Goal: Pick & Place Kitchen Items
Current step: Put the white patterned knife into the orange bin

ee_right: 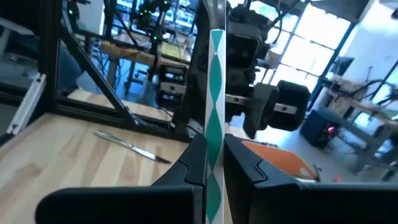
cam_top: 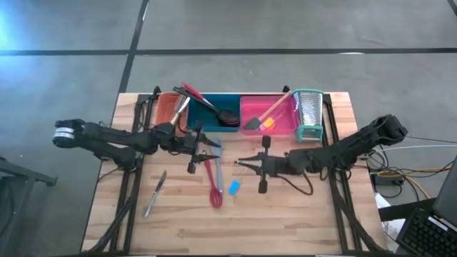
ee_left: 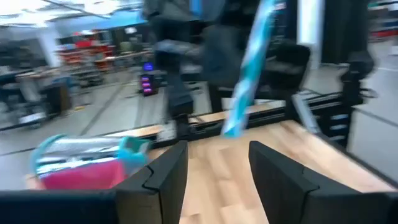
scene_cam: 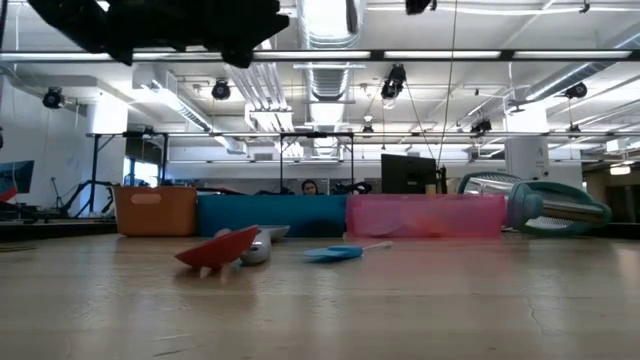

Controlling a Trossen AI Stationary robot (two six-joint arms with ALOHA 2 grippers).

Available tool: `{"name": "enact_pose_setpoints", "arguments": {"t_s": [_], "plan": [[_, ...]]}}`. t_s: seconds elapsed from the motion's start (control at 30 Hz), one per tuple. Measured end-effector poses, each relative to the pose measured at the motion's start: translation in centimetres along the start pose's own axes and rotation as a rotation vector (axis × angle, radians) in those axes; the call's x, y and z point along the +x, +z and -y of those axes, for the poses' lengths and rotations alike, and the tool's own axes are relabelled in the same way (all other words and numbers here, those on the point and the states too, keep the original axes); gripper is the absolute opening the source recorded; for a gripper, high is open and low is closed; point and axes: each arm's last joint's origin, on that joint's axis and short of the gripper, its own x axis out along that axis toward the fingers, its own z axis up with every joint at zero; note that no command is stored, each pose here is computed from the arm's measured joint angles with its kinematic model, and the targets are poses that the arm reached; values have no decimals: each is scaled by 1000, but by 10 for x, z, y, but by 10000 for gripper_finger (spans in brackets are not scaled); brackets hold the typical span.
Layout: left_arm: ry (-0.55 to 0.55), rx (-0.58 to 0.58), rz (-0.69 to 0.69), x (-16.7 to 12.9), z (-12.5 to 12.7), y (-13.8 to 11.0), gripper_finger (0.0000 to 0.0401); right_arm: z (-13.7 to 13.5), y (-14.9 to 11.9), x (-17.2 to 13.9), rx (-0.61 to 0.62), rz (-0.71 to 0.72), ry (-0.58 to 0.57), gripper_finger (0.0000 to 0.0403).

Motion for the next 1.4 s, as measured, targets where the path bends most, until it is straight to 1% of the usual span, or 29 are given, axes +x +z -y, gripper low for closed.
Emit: {"name": "enact_pose_setpoints", "arguments": {"t_s": [0.13, 0.23, 0.33, 0.6, 0.77, 1.1, 1.23, 1.33, 1.4], "plan": [[-74, 1, 23, 12, 0, 4, 171, 8, -3, 4, 47, 8, 23, 18], [-112, 12, 69, 18, 0, 8, 169, 8, -10, 8, 40, -17, 23, 18], [-115, 33, 114, 21, 0, 10, 170, 8, -13, 11, 37, -26, 16, 18], [-96, 72, 223, 29, -2, 10, 170, 10, -9, 13, 46, 3, 22, 18], [-99, 58, 225, 40, -3, 10, 169, 10, -9, 13, 47, 5, 25, 18], [-201, 40, 222, 67, -5, 11, 170, 11, -10, 13, 47, 6, 22, 18], [-206, 41, 233, 72, -6, 14, 169, 11, -11, 13, 47, 2, 23, 18], [-206, 42, 238, 74, -6, 16, 158, 11, -11, 13, 47, 3, 23, 18], [-207, 44, 231, 75, -6, 16, 137, 11, -11, 13, 47, 3, 22, 18]]}}
